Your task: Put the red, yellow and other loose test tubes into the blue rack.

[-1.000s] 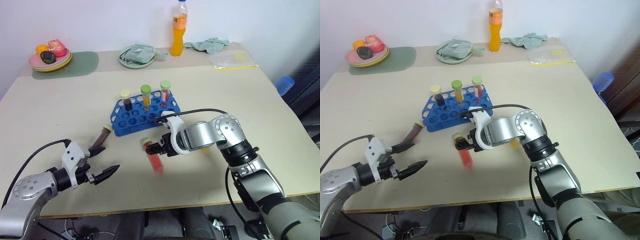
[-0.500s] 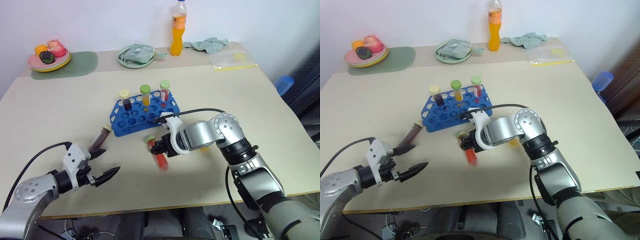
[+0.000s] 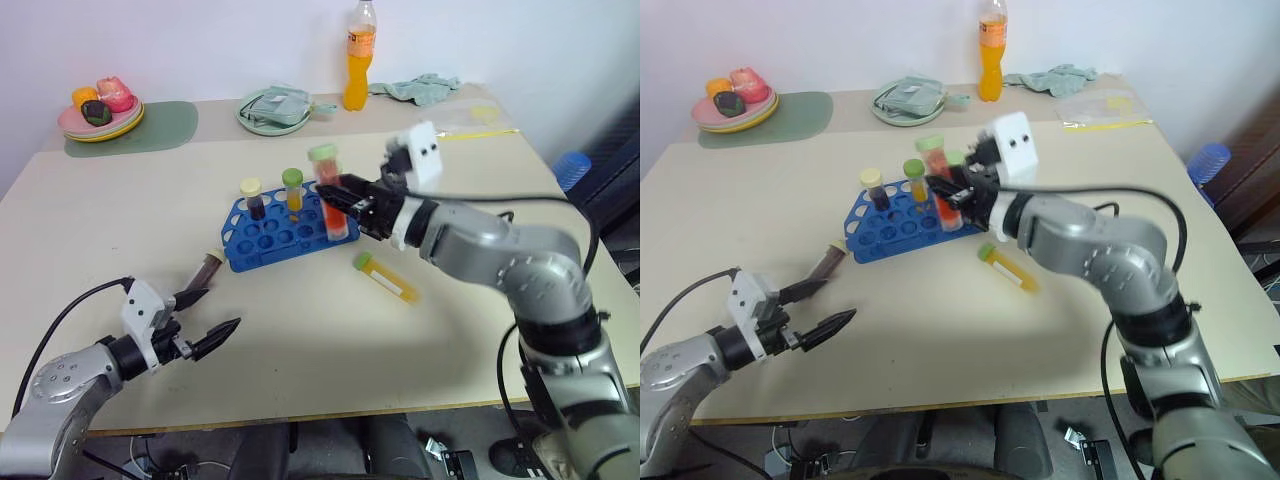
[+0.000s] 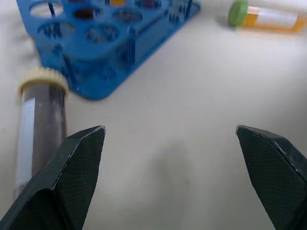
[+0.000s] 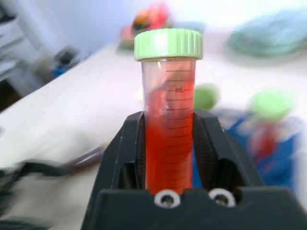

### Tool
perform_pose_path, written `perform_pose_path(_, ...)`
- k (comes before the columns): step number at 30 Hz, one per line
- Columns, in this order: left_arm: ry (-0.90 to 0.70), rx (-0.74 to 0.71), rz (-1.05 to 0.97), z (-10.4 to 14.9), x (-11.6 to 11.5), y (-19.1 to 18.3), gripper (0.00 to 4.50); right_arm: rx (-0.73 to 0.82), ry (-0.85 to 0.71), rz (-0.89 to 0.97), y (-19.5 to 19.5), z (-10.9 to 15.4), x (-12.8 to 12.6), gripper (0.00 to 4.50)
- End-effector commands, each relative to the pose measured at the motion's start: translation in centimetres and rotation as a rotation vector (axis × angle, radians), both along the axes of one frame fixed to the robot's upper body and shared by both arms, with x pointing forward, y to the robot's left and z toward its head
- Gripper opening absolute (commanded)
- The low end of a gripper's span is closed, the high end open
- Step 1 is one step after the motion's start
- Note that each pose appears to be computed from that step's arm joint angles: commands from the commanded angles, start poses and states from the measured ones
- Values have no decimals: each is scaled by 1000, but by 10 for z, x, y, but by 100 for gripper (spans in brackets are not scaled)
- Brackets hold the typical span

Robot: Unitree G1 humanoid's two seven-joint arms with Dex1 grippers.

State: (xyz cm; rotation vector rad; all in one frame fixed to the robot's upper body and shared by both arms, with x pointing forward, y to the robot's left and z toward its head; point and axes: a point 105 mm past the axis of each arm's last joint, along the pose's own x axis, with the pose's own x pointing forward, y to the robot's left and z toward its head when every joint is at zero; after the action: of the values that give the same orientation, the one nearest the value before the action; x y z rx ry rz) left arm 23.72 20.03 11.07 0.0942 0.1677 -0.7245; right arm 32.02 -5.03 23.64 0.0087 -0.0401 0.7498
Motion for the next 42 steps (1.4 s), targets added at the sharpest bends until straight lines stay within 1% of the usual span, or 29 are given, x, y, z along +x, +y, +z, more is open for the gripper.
perform_pose_path(1,-91,-64,-70,19,4,-30,450,54,-219,-109,-6,5,10,124)
perform_pose_path(4,-131,-118,-89,25,9,-50,450,91,-297,-163,-3,-7,17,124)
perform_pose_path(7,-142,-137,-105,23,11,-64,450,126,-326,-220,1,-16,27,124)
perform_pose_path(10,-148,-155,-105,22,11,-72,450,137,-347,-237,6,-23,34,124)
perform_pose_path(13,-148,-171,-98,21,11,-75,450,133,-348,-245,11,-33,40,124)
perform_pose_path(17,-151,-175,-91,21,10,-76,450,121,-347,-287,9,-45,47,124)
perform_pose_path(21,-158,-175,-89,24,9,-75,450,116,-341,-346,3,-53,54,124)
perform_pose_path(25,-164,-171,-87,27,9,-77,450,104,-331,-355,3,-61,57,124)
perform_pose_path(34,-169,-176,-90,33,11,-80,450,99,-322,-341,12,-67,59,124)
perform_pose_path(39,-168,-177,-92,32,12,-80,450,105,-309,-353,10,-70,61,124)
perform_pose_path(42,-168,-180,-93,31,12,-81,450,131,-308,-329,9,-67,58,237)
